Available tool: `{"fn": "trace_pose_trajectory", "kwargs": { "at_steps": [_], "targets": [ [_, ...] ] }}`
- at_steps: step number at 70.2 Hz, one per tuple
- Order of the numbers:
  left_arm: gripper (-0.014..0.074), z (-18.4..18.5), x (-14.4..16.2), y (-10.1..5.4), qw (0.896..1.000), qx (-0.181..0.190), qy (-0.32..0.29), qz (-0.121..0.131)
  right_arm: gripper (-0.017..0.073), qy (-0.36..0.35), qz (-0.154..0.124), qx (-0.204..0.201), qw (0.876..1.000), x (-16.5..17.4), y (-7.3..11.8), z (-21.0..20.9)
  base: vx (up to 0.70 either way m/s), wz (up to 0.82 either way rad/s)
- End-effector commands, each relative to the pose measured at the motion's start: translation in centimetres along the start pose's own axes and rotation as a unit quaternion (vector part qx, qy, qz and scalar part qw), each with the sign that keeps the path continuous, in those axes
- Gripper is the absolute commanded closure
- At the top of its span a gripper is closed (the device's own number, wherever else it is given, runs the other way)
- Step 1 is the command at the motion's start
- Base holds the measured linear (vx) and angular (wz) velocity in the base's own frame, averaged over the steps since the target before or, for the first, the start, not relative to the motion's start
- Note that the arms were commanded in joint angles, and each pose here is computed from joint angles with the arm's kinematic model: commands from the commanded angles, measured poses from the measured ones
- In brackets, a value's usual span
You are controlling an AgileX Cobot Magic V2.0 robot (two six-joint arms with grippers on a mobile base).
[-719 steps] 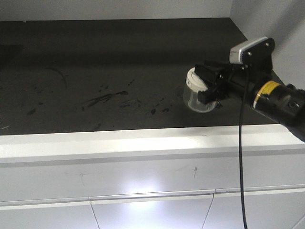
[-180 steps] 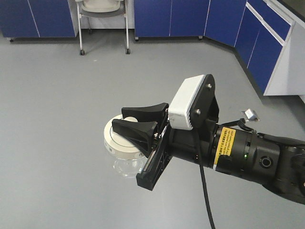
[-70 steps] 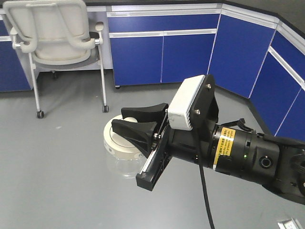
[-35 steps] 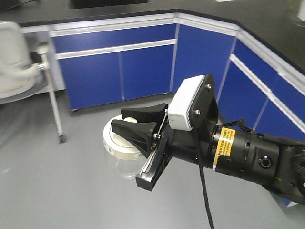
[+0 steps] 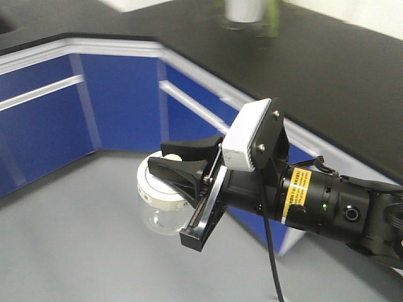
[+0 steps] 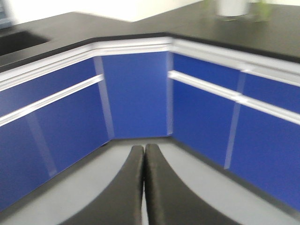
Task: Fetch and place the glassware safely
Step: 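Carry the jar in the right gripper while driving to the black bench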
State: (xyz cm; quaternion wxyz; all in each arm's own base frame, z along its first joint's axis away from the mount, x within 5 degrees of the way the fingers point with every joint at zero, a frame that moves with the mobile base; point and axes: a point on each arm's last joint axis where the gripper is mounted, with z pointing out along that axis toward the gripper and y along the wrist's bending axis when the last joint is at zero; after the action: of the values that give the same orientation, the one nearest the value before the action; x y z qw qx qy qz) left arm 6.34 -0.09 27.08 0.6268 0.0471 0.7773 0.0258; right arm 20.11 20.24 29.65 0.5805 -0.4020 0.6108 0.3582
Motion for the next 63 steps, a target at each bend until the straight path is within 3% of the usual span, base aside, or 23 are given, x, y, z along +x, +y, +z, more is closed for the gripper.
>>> {"fn": "trace_pose_trajectory", "kwargs": {
  "at_steps": [1,63],
  "targets": [
    [0.0601,-0.23,-1.42,0.09,0.999,-0.001,-0.045,-0.004,0.0563,-0.062,0.000,-0.013,0.998,-2.37,0.34,-0.49,0.26,-0.84],
    [0.0601,-0.23,-1.42,0.09,0.999,-0.001,-0.045,-0.004,0.0563,-0.062,0.000,-0.013,0.998,-2.37,0.34,-0.49,0.21,-0.77]
  ]
}}
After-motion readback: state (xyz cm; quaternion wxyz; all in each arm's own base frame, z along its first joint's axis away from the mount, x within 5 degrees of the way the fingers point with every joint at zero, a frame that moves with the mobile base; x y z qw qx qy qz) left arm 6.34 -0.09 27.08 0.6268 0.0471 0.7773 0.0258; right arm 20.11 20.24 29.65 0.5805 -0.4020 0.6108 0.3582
